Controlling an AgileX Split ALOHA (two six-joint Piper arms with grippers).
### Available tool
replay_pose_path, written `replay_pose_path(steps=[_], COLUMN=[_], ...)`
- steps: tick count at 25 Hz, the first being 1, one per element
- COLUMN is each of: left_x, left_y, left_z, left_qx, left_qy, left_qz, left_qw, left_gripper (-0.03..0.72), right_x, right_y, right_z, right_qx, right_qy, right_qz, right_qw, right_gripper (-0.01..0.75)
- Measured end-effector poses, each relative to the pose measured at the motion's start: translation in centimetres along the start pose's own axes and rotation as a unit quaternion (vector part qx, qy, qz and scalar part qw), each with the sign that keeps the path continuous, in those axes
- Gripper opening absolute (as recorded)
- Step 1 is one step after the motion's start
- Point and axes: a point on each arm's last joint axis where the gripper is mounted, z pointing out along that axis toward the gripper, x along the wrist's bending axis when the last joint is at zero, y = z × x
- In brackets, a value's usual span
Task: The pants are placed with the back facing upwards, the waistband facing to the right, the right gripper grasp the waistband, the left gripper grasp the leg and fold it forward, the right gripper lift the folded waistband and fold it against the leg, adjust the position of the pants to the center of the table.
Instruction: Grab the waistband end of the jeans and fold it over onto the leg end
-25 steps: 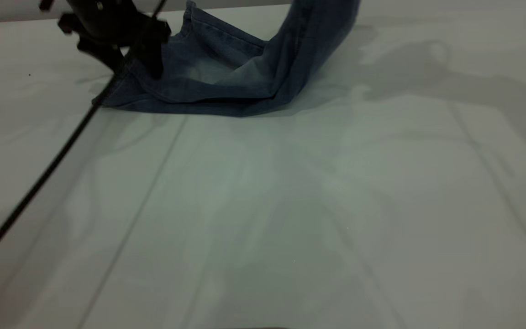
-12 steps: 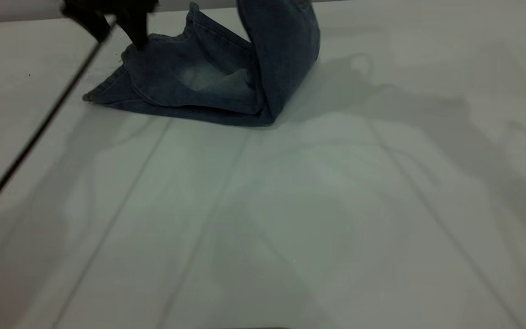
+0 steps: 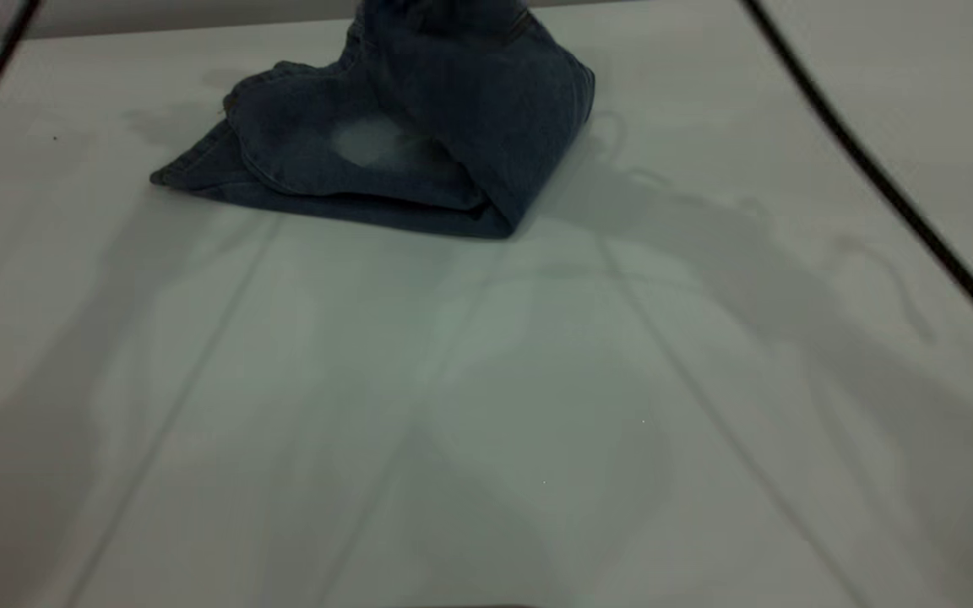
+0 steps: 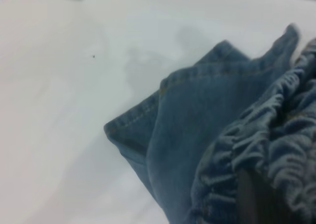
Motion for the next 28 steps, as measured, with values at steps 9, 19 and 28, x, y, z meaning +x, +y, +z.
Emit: replay_pose_path(steps=[9, 19, 28], left_x=[0.1, -0.2, -2.0], left_y=[0.3, 0.2, -1.2], left_z=[-0.5, -0.5, 0.0], left_qx=[-0.005, 0.001, 0.056], left_qy=[0.001, -0.015, -0.12], left_qz=[-0.001, -0.009, 0.131], left_qw=[1.0, 1.0, 0.983], left_gripper=[0.507, 0.507, 0.507], right_x=[2.3, 2.6, -2.9], right_y=[-2.4, -3.5, -2.2], right_z=[3.0, 4.0, 1.4], right_qx=[-0.018, -0.001, 0.057], right_qy=[0.116, 0.122, 0.054], right_qz=[-0.05, 0.011, 0.019], right_qw=[0.992, 0.992, 0.997], right_gripper=[0.085, 0.638, 0.634])
